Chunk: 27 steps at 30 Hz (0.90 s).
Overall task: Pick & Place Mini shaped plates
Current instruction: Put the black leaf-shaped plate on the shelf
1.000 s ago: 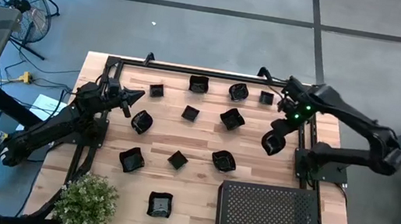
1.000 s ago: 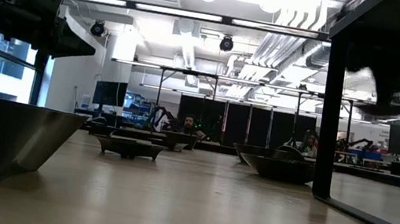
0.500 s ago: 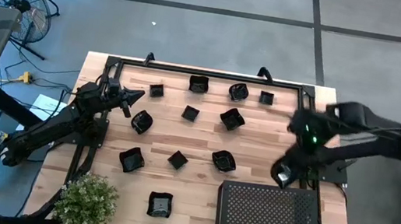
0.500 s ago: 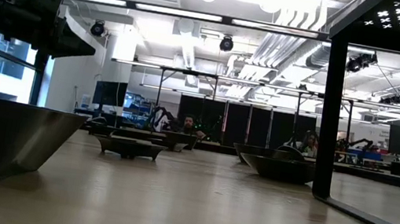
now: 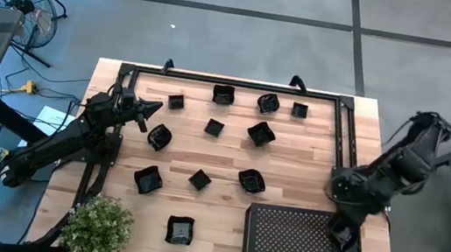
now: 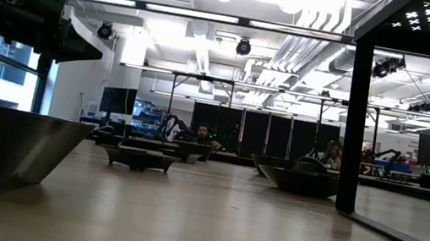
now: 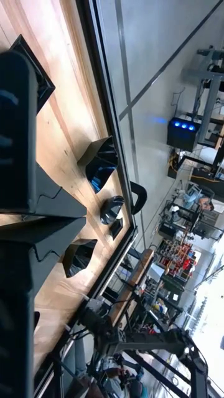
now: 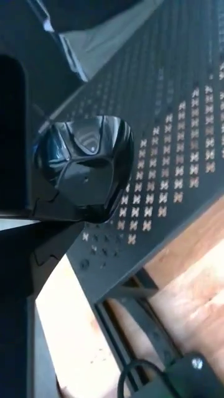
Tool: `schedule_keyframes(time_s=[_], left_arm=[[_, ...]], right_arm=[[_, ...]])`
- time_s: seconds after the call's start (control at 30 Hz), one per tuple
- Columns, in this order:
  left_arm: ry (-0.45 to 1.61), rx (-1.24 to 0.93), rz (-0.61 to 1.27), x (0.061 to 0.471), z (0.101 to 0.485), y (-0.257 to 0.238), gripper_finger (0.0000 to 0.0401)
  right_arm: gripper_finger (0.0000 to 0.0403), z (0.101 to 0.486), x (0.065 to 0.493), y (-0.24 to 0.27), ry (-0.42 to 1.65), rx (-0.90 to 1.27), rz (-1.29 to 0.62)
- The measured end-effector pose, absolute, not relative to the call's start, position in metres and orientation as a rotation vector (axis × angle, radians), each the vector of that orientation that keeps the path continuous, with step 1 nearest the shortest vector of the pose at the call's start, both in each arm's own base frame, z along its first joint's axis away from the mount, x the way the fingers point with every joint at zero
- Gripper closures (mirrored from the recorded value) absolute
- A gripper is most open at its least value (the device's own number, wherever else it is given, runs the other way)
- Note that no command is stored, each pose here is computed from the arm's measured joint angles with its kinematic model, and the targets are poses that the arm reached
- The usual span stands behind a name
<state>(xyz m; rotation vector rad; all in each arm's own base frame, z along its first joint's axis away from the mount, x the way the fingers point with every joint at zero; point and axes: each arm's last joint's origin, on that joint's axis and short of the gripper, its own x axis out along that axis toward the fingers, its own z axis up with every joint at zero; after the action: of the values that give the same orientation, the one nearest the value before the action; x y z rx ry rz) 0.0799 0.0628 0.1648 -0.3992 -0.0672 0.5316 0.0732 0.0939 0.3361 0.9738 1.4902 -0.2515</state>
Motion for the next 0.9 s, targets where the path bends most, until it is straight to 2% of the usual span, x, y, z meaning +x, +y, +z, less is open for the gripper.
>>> schedule_keyframes(time_s=[0.37, 0.9], left_arm=[[-0.067, -0.399, 0.531, 0.080, 0.165, 0.063, 0.0400], [-0.067, -0.399, 0.531, 0.080, 0.165, 0.063, 0.0400]], right_arm=[[0.0403, 0.307, 0.058, 0.125, 1.475, 0.939, -0.146], [0.0403, 0.300, 0.083, 0.159, 1.304, 1.004, -0.043]])
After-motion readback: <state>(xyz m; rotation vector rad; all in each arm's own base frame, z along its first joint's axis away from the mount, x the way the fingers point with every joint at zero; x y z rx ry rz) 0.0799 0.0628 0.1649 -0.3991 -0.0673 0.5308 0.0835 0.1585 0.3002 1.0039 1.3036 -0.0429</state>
